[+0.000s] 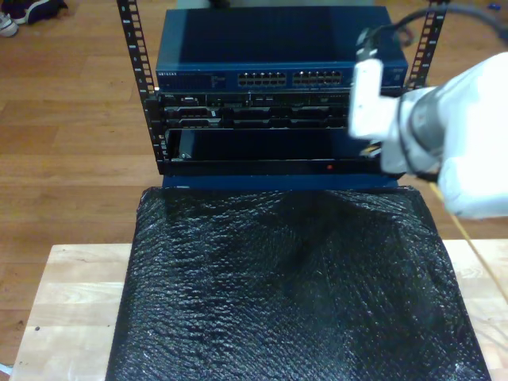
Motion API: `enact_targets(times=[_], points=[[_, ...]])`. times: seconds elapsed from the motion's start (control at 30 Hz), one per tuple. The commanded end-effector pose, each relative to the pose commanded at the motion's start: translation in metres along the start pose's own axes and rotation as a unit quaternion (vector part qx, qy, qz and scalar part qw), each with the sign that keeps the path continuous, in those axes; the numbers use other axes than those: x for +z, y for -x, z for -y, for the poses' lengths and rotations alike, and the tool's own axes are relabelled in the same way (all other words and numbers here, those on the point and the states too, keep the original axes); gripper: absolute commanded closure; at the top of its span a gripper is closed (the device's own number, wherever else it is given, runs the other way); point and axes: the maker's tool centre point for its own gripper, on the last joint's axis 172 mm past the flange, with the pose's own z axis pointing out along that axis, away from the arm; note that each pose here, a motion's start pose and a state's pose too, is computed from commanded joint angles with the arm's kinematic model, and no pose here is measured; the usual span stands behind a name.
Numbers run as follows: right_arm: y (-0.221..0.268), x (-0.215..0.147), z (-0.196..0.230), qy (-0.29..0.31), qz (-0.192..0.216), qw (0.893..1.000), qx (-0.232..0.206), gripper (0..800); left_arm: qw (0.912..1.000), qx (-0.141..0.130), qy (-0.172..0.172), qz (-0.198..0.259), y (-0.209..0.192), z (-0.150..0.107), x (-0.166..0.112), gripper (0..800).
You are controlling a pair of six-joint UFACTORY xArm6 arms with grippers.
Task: Grab the cable and plug it in
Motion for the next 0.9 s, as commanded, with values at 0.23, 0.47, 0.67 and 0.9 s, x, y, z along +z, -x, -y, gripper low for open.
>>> enact_targets(times=[0.23,0.47,0.67,0.9], points=[[-0.008,0.006,-0.015,0.059,-0.008,0.998,-0.032,800,1.0,0.0,0.0,0.0,0.0,0.0,0.0,0],[-0.008,0.001,-0.041,0.114,-0.016,0.993,-0.031,800,1.0,0.0,0.0,-0.001,0.0,0.0,0.0,0],[0.001,-0.001,-0.059,0.154,-0.016,0.988,-0.028,800,1.0,0.0,0.0,0.0,0.0,0.0,0.0,0],[-0.01,-0.005,-0.074,0.196,-0.028,0.979,-0.05,800,1.0,0.0,0.0,0.0,0.0,0.0,0.0,0]])
